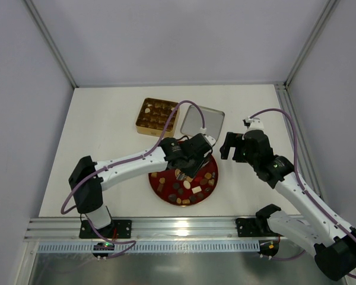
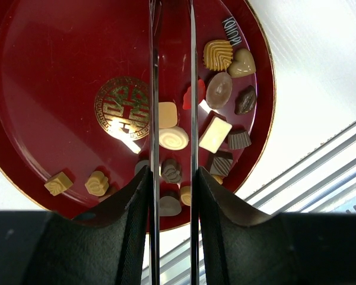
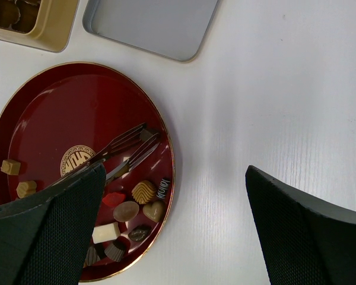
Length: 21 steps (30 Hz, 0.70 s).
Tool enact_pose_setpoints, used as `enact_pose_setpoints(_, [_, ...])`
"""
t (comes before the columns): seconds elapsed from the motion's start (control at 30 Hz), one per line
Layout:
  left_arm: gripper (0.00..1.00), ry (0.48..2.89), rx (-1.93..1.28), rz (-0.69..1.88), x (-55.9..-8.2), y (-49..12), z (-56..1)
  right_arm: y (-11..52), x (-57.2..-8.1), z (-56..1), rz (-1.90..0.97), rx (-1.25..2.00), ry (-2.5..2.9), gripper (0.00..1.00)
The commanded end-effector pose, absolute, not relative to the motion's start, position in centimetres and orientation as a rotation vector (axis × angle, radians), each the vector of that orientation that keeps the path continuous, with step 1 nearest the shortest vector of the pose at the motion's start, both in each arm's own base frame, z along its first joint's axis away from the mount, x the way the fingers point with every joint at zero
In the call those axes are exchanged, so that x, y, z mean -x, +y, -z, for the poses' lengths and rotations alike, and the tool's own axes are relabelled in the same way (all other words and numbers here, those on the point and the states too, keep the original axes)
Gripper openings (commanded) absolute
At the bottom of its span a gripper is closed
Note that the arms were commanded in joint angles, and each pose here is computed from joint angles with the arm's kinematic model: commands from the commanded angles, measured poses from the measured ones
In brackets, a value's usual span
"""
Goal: Pack the chocolate
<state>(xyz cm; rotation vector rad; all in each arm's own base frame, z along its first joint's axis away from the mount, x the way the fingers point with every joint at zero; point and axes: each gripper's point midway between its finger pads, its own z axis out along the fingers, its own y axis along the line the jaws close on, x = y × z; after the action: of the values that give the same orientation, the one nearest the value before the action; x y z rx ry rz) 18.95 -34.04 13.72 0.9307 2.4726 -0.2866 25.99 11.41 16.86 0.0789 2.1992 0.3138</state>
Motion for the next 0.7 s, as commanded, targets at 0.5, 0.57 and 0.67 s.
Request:
enact_pose_setpoints(0.5, [0.27,2.387,-0.894,0.290,-20.0,-34.3,-16.1,11.3,-26.2,-17.8,-0.323,-0.090,2.158,1.00])
enact_pose_setpoints(0.57, [0.27,2.377,-0.888,0.298,-19.9,-34.1,-16.7,11.3,-26.2,-17.7,-0.324,-0.089,2.158,1.00])
enact_pose_setpoints(0.67, [0.27,2.367,-0.871,0.298,-19.8,-33.5,-17.5,11.3,-26.3,-17.7,-0.328,-0.090,2.157,1.00])
